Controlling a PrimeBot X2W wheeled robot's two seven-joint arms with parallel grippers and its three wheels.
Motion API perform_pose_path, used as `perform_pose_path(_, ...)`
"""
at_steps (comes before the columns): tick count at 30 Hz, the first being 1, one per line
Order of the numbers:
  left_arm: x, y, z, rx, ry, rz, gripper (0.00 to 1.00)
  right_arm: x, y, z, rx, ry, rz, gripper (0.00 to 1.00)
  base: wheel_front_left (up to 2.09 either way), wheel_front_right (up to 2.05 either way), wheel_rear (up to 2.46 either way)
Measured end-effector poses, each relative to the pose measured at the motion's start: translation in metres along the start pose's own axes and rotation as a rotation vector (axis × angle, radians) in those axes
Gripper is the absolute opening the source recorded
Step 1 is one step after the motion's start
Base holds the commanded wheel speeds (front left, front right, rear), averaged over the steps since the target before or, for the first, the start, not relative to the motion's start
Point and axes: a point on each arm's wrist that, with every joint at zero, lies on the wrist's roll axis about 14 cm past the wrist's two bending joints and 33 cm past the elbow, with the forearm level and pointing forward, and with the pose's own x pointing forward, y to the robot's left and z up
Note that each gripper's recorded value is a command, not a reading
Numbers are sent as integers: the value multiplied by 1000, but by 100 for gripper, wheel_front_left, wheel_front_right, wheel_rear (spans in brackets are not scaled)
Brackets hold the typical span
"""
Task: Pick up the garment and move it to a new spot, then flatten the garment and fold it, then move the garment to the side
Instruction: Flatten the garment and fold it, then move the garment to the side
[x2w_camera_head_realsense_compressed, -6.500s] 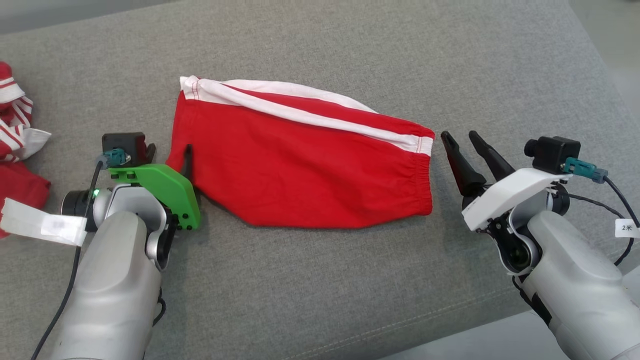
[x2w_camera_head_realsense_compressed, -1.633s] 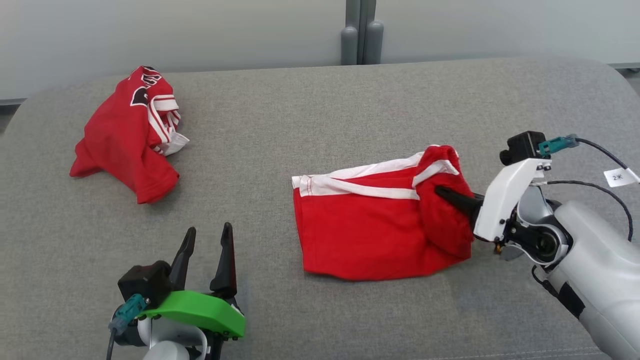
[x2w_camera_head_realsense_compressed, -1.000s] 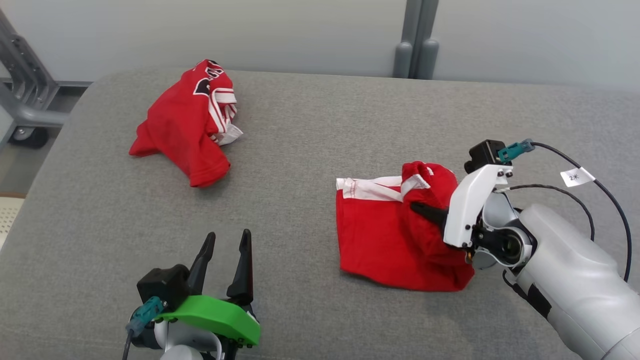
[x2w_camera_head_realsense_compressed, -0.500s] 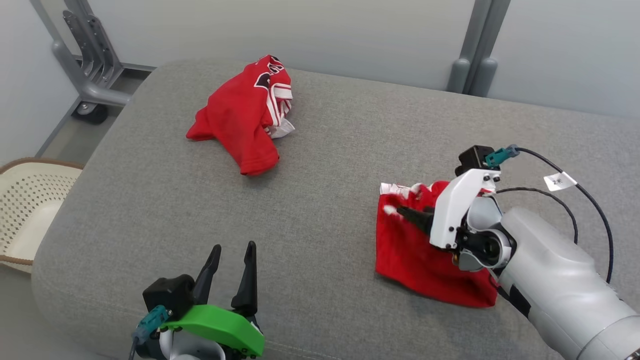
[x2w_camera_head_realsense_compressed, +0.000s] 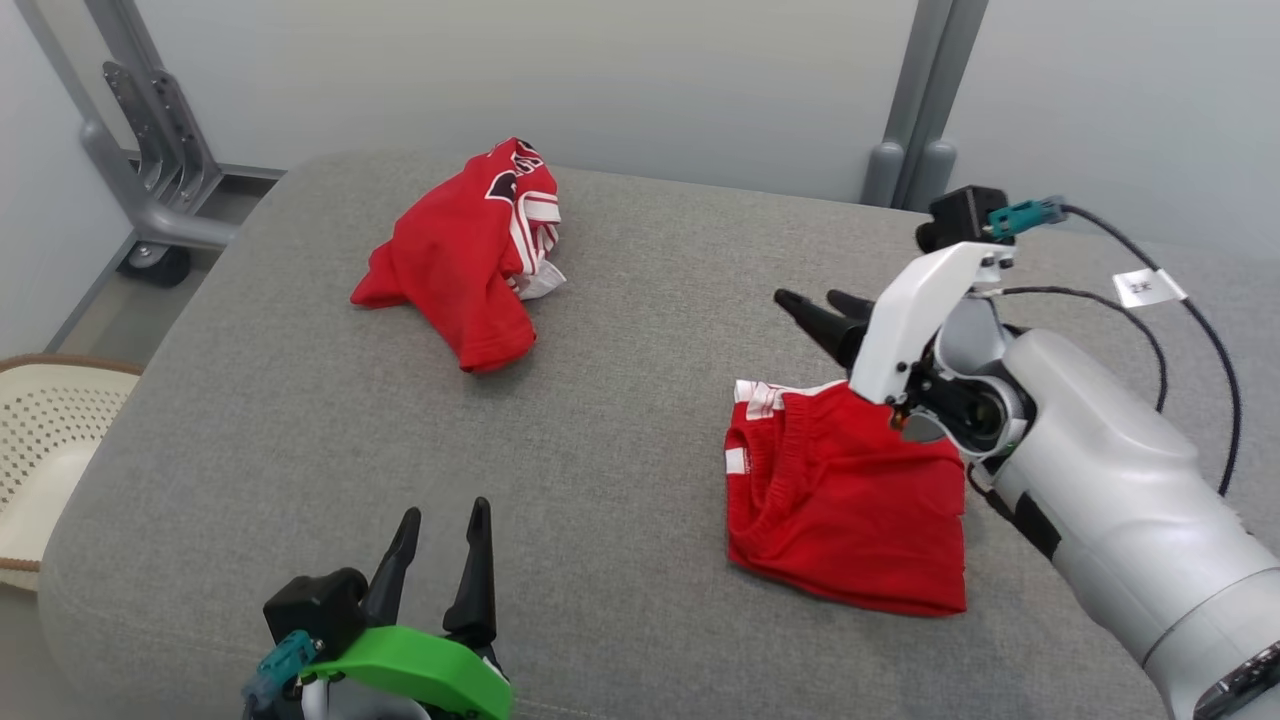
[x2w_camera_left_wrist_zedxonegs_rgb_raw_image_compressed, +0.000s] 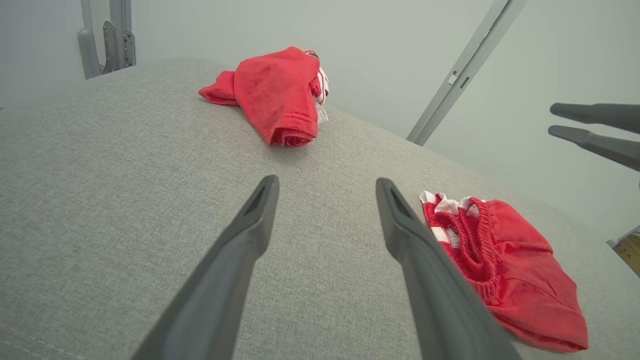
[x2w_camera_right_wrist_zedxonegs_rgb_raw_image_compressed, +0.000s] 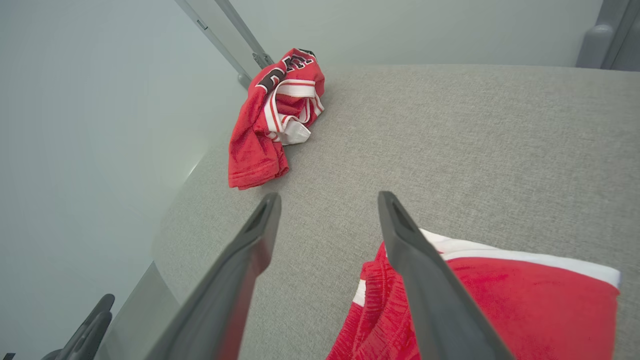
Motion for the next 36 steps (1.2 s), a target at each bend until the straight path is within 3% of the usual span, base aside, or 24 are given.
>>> perform_pose_path(7, 6, -17, 6, 8, -19, -56, 100, -33, -56, 16, 36, -95, -129, 100, 0, 0, 0)
perform_pose_path(15, 10, -39, -2, 22, 6, -128, 100, -63, -108, -49, 199, -32, -251, 100, 0, 0, 0)
perform_pose_path(26, 20, -44, -23, 46, 82, -141, 100, -65, -133, -100, 365, 19, -295, 100, 0, 0, 0)
perform_pose_path(36, 27, -35, -21, 64, 84, -109, 100, -48, -139, -113, 437, 48, -286, 100, 0, 0, 0)
